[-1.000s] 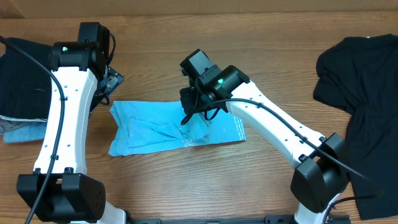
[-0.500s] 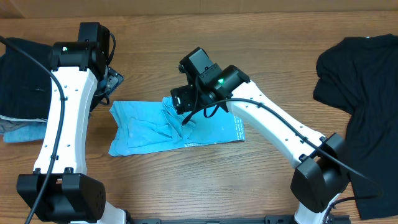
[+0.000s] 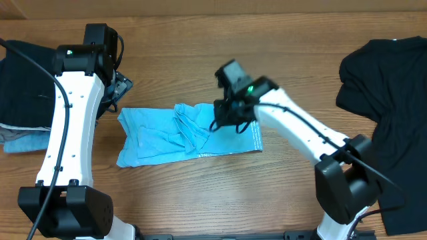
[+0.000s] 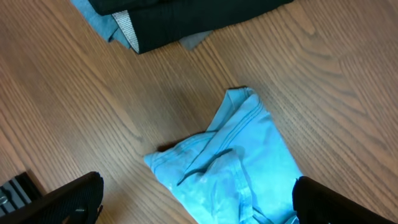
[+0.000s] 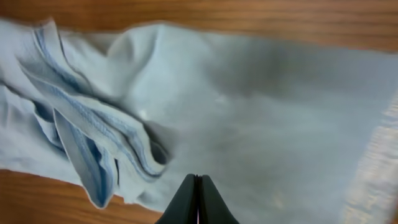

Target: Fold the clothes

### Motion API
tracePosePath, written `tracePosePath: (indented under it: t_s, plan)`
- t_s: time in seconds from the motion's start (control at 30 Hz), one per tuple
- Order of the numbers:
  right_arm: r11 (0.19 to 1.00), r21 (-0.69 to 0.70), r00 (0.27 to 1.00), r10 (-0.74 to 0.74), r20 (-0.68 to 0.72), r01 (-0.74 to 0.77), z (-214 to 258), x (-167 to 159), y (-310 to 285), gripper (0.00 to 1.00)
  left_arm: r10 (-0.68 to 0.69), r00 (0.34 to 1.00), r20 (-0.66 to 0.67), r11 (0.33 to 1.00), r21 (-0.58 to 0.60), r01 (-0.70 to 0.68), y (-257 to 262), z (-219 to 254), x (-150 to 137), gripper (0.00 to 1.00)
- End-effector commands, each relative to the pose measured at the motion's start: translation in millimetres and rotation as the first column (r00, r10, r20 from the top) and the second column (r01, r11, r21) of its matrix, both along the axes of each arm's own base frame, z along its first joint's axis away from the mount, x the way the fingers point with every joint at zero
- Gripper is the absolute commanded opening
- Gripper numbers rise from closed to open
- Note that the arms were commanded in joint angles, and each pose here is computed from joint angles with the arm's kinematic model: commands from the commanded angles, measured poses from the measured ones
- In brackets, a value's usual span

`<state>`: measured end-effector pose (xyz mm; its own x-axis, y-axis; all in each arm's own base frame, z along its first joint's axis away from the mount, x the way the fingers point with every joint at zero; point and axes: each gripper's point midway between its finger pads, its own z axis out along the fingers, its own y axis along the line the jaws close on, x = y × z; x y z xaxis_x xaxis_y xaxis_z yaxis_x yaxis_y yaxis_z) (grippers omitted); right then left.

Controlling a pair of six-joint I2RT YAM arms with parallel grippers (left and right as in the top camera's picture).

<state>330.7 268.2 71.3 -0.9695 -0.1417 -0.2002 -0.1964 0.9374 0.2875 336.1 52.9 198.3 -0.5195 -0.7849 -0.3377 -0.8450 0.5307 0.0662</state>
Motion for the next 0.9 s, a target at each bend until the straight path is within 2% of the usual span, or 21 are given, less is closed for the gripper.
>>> tracePosePath:
  t_s: [0.0,0.17,0.37,0.5,0.87]
  plan:
    - [0.995,0.085,0.998,0.057,-0.023,-0.055,-8,-21,20,0.04,-0.018,1.000,-0.001,1.000,0.023,0.018,3,3,2,1.00]
    - [0.993,0.085,0.996,0.084,-0.005,-0.083,-9,-27,30,0.04,-0.018,1.000,-0.001,1.000,0.023,0.018,3,3,2,1.00]
    - [0.999,-0.034,0.995,0.026,0.091,-0.023,-21,-9,9,0.04,-0.018,1.000,-0.001,1.000,0.023,0.018,3,3,2,1.00]
    - [0.999,-0.008,0.995,-0.044,0.094,0.045,-32,-8,8,0.04,-0.018,1.000,-0.001,1.000,0.023,0.018,3,3,2,1.00]
    - [0.999,0.042,0.995,-0.032,0.090,0.028,-36,-12,19,0.04,-0.018,1.000,-0.001,1.000,0.023,0.018,3,3,2,1.00]
